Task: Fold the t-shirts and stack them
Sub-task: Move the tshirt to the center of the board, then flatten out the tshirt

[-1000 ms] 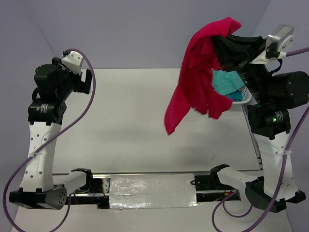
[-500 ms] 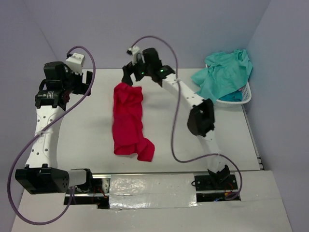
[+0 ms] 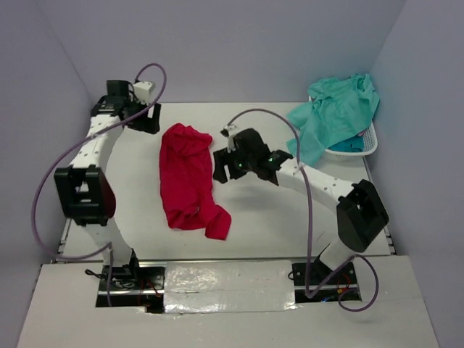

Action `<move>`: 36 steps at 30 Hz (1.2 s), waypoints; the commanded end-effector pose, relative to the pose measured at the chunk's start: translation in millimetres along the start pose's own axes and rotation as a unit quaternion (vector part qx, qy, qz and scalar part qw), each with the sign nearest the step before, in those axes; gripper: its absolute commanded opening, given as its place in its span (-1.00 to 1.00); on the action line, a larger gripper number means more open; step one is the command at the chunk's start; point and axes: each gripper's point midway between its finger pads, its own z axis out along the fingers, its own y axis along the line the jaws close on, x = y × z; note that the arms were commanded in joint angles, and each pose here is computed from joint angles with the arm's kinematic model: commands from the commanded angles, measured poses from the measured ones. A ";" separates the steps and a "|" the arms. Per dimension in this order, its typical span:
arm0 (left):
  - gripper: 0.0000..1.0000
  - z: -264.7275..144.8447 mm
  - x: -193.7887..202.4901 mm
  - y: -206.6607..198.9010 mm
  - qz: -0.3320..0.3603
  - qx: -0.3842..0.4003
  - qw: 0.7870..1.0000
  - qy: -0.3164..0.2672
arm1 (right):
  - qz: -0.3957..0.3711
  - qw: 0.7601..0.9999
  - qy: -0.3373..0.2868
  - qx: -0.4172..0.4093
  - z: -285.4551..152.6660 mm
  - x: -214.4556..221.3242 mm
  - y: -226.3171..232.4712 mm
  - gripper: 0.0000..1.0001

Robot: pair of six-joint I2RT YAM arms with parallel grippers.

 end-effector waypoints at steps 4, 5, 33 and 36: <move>0.96 86.5 -24.4 -49.1 0.113 0.033 0.993 0.003 | 0.007 0.995 0.083 -0.057 25.3 91.6 63.1 0.68; 0.96 92.6 -21.1 -53.2 0.123 0.042 0.991 0.008 | 0.007 0.994 0.090 -0.056 27.3 99.8 64.8 0.69; -0.99 -38.0 117.6 -70.6 0.047 0.087 0.990 0.101 | 0.021 0.991 -0.025 0.130 75.2 -151.3 -164.6 0.99; -0.77 -28.6 112.0 -62.7 0.040 0.071 0.992 0.099 | 0.080 0.987 0.013 0.142 65.9 -124.6 -149.2 0.99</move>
